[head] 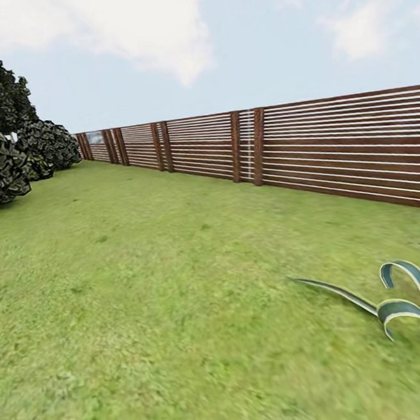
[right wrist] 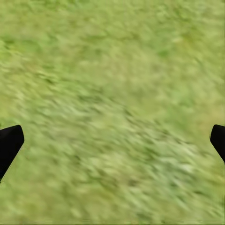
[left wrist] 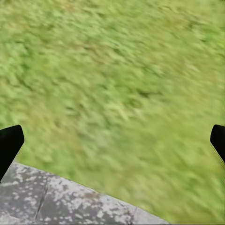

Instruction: In the garden, pick up the pesticide atomizer on the floor and spray pesticide onto both trees until each tree trunk is fully covered.

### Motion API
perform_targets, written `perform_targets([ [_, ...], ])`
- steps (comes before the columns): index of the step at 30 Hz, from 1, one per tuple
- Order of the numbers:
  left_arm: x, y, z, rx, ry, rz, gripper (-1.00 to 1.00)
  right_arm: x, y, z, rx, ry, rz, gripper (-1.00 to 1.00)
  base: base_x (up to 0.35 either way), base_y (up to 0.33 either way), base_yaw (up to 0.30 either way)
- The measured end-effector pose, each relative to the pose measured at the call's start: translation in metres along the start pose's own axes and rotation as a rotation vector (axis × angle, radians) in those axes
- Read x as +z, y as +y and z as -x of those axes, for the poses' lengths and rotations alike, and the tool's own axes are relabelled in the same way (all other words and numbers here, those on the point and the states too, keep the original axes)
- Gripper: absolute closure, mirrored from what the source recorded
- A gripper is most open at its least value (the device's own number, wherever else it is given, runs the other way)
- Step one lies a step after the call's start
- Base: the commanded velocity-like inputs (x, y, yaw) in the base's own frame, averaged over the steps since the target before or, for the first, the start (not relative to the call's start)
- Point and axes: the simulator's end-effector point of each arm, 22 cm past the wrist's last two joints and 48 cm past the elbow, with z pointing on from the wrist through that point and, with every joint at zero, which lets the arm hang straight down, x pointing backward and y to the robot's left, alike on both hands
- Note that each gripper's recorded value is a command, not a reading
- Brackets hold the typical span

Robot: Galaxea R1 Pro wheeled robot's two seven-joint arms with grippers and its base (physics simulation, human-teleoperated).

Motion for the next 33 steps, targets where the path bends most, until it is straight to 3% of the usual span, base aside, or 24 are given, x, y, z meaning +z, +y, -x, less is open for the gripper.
perform_targets([
  [33, 0.0, -0.0005, 0.0001, -0.001, -0.001, 0.0, -1.0, 0.0, -0.0007, -0.0002, 0.001, 0.001, -0.004, -1.0, 0.337, 0.0, 0.0],
])
